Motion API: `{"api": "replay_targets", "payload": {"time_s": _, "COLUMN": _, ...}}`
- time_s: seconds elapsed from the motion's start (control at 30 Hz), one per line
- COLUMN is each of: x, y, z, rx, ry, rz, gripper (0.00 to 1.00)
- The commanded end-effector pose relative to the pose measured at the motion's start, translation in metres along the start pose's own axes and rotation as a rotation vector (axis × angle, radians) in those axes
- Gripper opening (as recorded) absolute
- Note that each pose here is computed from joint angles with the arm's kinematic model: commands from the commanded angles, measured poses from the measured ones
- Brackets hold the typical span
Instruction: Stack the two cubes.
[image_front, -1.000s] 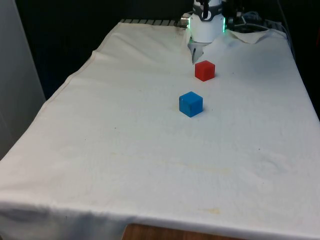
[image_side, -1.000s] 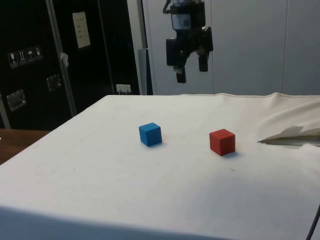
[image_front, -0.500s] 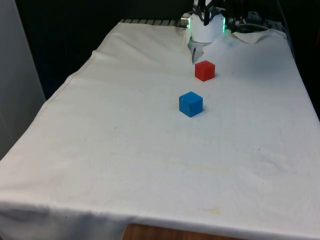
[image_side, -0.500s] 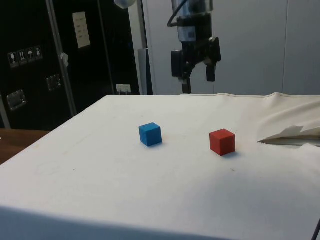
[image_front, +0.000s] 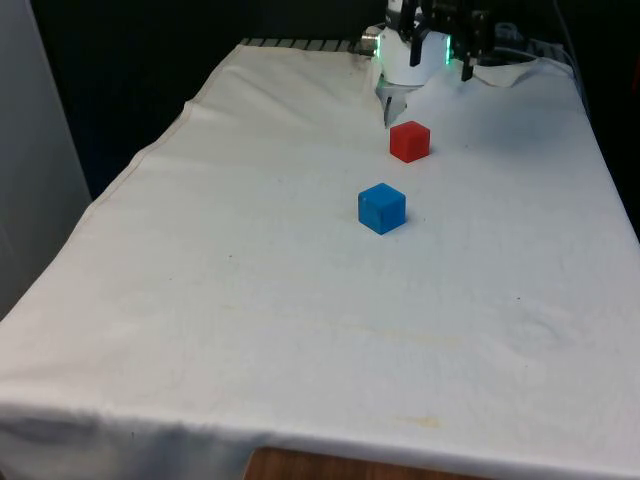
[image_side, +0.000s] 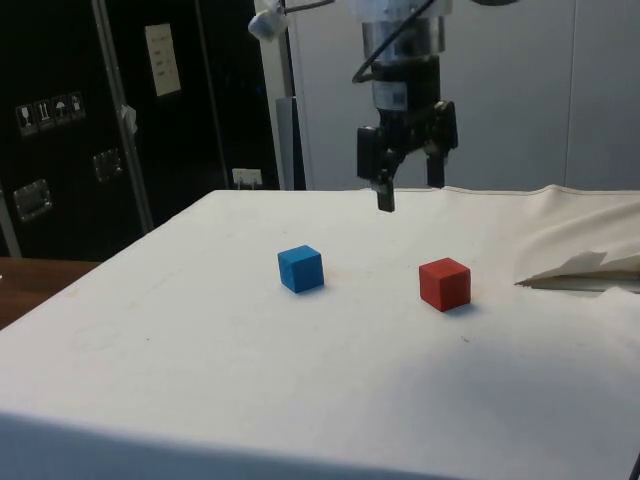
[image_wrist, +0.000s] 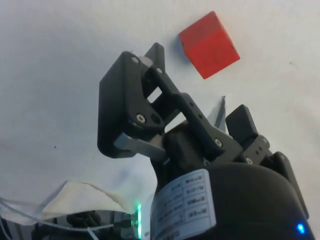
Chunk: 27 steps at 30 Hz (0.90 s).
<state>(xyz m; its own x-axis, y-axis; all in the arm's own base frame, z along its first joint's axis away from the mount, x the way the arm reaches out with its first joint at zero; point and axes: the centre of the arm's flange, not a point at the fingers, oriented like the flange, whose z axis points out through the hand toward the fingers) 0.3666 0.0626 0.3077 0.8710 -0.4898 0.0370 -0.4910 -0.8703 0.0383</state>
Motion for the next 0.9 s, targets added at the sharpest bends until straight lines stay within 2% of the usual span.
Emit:
{"api": "replay_targets", "payload": {"time_s": 0.0, "x": -0.003, "y": 0.002, "z": 0.0, "rx": 0.014, "ry": 0.01, "rz": 0.008, "gripper": 1.0}}
{"api": "replay_targets", "payload": {"time_s": 0.1, "x": -0.009, "y": 0.005, "z": 0.004, "rx": 0.021, "ry": 0.016, "rz": 0.009, "gripper": 1.0}}
{"api": "replay_targets", "payload": {"time_s": 0.13, "x": -0.008, "y": 0.006, "z": 0.005, "rx": 0.006, "ry": 0.008, "rz": 0.003, "gripper": 1.0}}
{"api": "replay_targets", "payload": {"time_s": 0.17, "x": -0.012, "y": 0.008, "z": 0.008, "rx": 0.027, "ry": 0.02, "rz": 0.011, "gripper": 1.0}}
{"api": "replay_targets", "payload": {"time_s": 0.4, "x": -0.025, "y": 0.016, "z": 0.025, "rx": 0.05, "ry": 0.042, "rz": 0.017, "gripper": 1.0}}
{"api": "replay_targets", "payload": {"time_s": 0.43, "x": -0.023, "y": 0.017, "z": 0.024, "rx": 0.035, "ry": 0.036, "rz": 0.01, "gripper": 1.0}}
{"api": "replay_targets", "payload": {"time_s": 0.47, "x": -0.027, "y": 0.018, "z": 0.028, "rx": 0.051, "ry": 0.042, "rz": 0.018, "gripper": 1.0}}
{"api": "replay_targets", "payload": {"time_s": 0.53, "x": -0.029, "y": 0.021, "z": 0.031, "rx": 0.055, "ry": 0.046, "rz": 0.02, "gripper": 1.0}}
{"api": "replay_targets", "payload": {"time_s": 0.67, "x": -0.033, "y": 0.026, "z": 0.039, "rx": 0.056, "ry": 0.04, "rz": 0.03, "gripper": 1.0}}
{"api": "replay_targets", "payload": {"time_s": 0.7, "x": -0.033, "y": 0.026, "z": 0.038, "rx": 0.045, "ry": 0.04, "rz": 0.023, "gripper": 1.0}}
{"api": "replay_targets", "payload": {"time_s": 0.73, "x": -0.033, "y": 0.027, "z": 0.041, "rx": 0.054, "ry": 0.038, "rz": 0.034, "gripper": 1.0}}
{"api": "replay_targets", "payload": {"time_s": 0.87, "x": -0.032, "y": 0.032, "z": 0.047, "rx": 0.044, "ry": 0.027, "rz": 0.052, "gripper": 1.0}}
